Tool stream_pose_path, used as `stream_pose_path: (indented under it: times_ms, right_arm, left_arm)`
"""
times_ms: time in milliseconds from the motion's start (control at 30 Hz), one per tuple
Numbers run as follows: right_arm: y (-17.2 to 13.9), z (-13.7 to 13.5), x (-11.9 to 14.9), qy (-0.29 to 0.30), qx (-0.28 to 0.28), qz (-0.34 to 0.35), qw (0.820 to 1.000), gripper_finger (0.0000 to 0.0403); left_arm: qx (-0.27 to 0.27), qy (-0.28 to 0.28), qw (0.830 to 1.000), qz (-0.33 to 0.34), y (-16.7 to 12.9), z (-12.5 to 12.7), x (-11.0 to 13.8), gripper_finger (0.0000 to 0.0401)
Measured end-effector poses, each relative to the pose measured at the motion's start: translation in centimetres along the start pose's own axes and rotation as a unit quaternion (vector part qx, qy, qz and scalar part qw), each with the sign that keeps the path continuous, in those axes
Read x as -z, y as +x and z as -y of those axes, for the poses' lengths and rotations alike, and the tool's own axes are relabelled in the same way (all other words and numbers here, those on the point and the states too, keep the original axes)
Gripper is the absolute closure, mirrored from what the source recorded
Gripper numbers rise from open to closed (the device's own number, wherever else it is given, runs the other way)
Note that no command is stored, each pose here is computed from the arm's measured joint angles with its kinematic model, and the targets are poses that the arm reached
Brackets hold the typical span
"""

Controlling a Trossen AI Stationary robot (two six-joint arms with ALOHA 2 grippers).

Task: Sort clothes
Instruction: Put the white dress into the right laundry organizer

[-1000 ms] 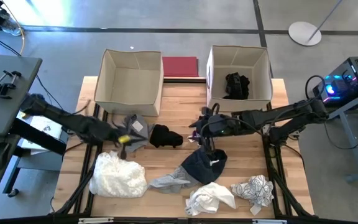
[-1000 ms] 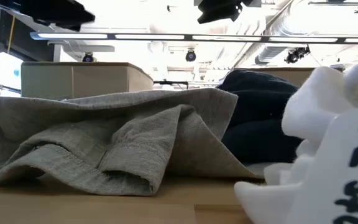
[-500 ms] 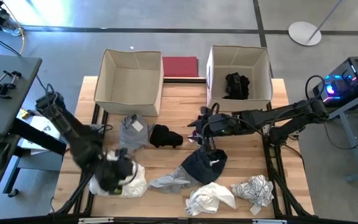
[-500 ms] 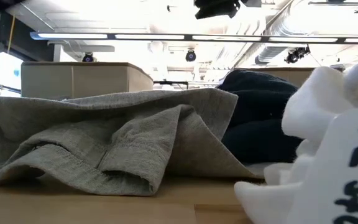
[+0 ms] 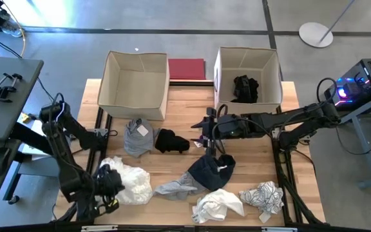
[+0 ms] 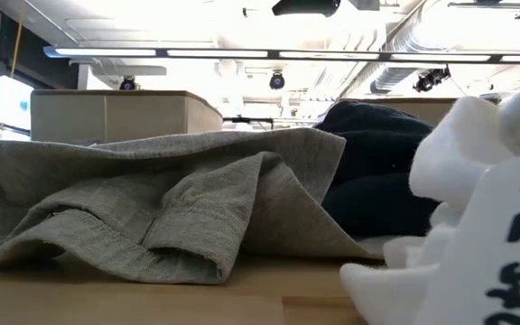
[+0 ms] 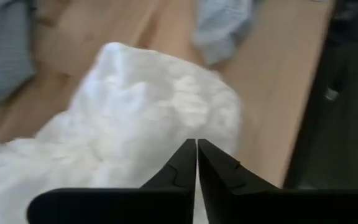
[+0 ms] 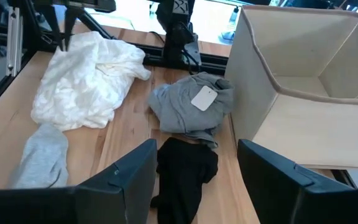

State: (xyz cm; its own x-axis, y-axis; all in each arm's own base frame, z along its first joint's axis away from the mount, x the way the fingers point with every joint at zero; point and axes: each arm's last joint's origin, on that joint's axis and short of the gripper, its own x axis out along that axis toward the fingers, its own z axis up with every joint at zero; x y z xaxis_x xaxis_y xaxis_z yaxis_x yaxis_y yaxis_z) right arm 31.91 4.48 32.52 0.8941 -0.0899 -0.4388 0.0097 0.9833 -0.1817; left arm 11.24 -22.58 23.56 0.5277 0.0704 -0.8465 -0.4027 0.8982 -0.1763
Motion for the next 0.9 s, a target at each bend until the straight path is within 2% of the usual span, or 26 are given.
stream_pose_path:
  times_ms: [133, 367, 533, 733, 900]
  right_arm:
    - [0.0, 0.1, 0.0, 0.001, 0.001, 0.000, 1.000, 0.0192]
    - [0.0, 0.1, 0.0, 0.002, 0.001, -0.001, 1.000, 0.0192]
    - [0.0, 0.1, 0.0, 0.001, 0.001, -0.001, 1.000, 0.0192]
    - [0.0, 0.1, 0.0, 0.001, 0.001, -0.002, 1.000, 0.0192]
    - [0.0, 0.1, 0.1, 0.002, 0.001, -0.003, 1.000, 0.0192]
  left_arm:
    - [-0.022, -0.009, 1.000, 0.004, 0.3, -0.4, 0.0, 0.0337]
    - [-0.049, -0.077, 0.996, -0.006, 2.3, -2.2, 1.1, 0.0220]
    - [-0.023, -0.106, 0.994, -0.020, 4.9, -3.3, 2.9, 0.0152]
    - [0.023, -0.081, 0.996, 0.021, 8.3, -5.1, 4.4, 0.0139]
    - [0.033, -0.005, 0.998, 0.044, 10.3, -5.3, 5.0, 0.0166]
